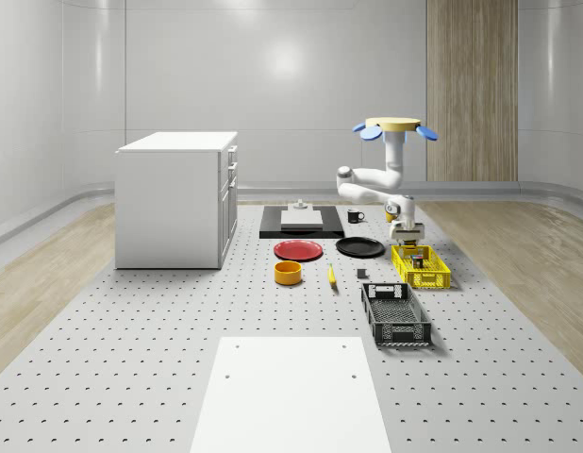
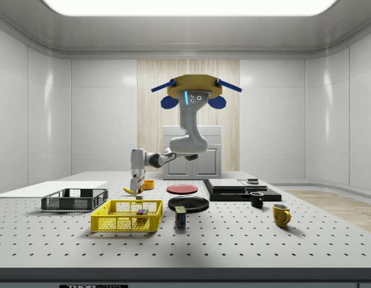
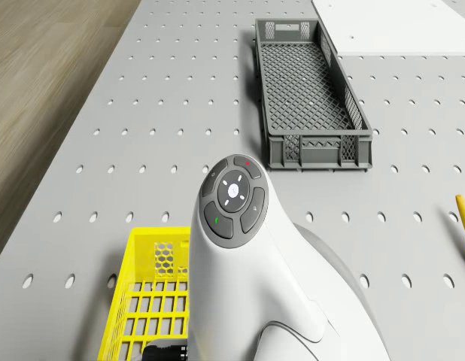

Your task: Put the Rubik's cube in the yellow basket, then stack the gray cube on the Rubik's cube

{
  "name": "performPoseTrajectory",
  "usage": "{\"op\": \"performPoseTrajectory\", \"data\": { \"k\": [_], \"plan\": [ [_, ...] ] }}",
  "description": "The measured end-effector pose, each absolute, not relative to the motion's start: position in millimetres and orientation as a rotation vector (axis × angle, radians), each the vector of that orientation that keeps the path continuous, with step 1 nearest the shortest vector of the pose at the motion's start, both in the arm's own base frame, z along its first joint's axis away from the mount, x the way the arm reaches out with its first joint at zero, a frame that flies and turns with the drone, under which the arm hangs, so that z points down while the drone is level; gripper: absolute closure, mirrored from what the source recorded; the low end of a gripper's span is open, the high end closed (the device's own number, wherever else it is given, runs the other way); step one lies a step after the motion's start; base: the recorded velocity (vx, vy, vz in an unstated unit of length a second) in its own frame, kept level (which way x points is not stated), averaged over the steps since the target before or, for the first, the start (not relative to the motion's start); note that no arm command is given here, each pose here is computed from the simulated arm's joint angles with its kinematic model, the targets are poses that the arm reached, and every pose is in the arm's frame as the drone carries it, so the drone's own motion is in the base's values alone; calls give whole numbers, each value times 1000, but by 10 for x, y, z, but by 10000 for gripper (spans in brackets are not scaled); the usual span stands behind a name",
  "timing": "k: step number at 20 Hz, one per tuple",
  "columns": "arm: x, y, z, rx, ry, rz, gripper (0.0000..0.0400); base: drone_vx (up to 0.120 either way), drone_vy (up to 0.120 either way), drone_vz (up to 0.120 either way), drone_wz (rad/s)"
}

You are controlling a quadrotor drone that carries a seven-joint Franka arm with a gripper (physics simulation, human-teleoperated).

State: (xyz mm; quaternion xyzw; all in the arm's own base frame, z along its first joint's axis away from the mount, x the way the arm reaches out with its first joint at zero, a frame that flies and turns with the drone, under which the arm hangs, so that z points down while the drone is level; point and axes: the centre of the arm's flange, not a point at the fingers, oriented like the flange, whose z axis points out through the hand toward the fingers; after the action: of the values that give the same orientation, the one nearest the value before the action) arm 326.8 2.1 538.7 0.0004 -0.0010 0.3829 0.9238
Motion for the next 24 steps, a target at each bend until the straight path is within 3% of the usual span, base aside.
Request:
{"op": "performPoseTrajectory", "data": {
  "k": [10,15,24],
  "plan": [
    [3268,21,5387,1,-2,786,0,0,-120,0,0],
    [3268,20,5387,1,-2,786,0,104,-120,0,0],
    [3268,20,5387,1,-2,786,0,0,-120,0,0]
  ]
}}
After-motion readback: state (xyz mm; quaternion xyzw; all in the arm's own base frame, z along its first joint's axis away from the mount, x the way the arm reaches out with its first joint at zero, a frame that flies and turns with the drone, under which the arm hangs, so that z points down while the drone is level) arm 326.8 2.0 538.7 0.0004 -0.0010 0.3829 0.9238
